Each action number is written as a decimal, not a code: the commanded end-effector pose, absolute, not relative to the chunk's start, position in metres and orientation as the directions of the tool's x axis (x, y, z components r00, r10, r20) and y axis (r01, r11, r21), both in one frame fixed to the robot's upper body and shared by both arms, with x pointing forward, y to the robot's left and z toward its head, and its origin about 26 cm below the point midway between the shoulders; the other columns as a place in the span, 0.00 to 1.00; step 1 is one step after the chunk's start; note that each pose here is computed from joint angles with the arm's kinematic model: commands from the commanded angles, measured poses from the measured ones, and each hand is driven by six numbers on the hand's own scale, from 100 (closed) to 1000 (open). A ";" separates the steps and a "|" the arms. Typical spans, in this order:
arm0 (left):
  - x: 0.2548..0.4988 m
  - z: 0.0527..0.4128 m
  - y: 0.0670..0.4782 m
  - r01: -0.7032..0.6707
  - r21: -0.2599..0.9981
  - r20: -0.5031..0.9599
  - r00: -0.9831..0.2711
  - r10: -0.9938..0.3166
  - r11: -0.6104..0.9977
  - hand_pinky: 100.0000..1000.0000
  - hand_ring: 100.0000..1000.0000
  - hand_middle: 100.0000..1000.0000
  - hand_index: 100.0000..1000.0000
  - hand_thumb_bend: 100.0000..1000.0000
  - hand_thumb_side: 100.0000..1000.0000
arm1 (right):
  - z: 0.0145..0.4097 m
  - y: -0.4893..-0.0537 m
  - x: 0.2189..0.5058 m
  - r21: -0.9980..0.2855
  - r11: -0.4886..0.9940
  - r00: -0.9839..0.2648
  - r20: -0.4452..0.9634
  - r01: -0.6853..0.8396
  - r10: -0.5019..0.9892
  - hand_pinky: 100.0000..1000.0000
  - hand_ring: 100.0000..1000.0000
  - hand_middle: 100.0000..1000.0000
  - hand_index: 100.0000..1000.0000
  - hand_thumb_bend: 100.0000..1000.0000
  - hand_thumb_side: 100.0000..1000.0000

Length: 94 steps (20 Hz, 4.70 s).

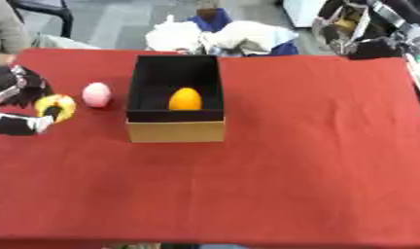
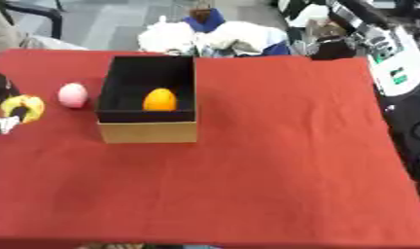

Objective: Pick up objects on the table and place them in the box.

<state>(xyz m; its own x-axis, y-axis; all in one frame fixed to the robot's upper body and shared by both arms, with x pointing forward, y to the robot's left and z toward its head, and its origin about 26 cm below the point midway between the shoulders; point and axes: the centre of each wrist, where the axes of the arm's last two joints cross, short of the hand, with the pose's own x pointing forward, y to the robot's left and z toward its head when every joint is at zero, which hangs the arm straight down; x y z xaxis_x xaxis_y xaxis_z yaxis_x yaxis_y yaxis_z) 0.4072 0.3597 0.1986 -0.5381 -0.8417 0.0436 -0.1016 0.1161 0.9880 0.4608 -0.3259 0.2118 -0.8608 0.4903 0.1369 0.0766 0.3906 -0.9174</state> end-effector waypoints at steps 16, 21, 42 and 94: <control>0.463 0.213 0.299 -0.185 0.972 -0.024 -0.693 -0.721 0.145 0.25 0.32 0.32 0.49 0.18 0.04 | 0.231 -0.277 0.470 -0.960 0.281 -0.947 0.080 0.011 0.312 0.66 0.57 0.56 0.66 0.00 0.00; 0.469 0.193 0.286 -0.129 0.985 -0.015 -0.717 -0.697 0.111 0.31 0.36 0.37 0.55 0.12 0.08 | 0.231 -0.270 0.470 -0.962 0.274 -0.955 0.089 -0.009 0.283 0.66 0.57 0.55 0.66 0.00 0.00; 0.460 0.222 0.312 -0.253 0.967 -0.123 -0.610 -0.783 0.045 0.67 0.70 0.74 0.84 0.56 0.76 | 0.220 -0.290 0.466 -0.957 0.288 -0.941 0.125 -0.031 0.314 0.65 0.56 0.54 0.66 0.00 0.00; 0.449 0.156 0.418 0.015 0.991 -0.124 -0.234 -0.964 -0.131 0.59 0.60 0.66 0.80 0.30 0.26 | 0.218 -0.296 0.466 -0.955 0.295 -0.936 0.132 -0.031 0.327 0.65 0.55 0.53 0.65 0.00 0.00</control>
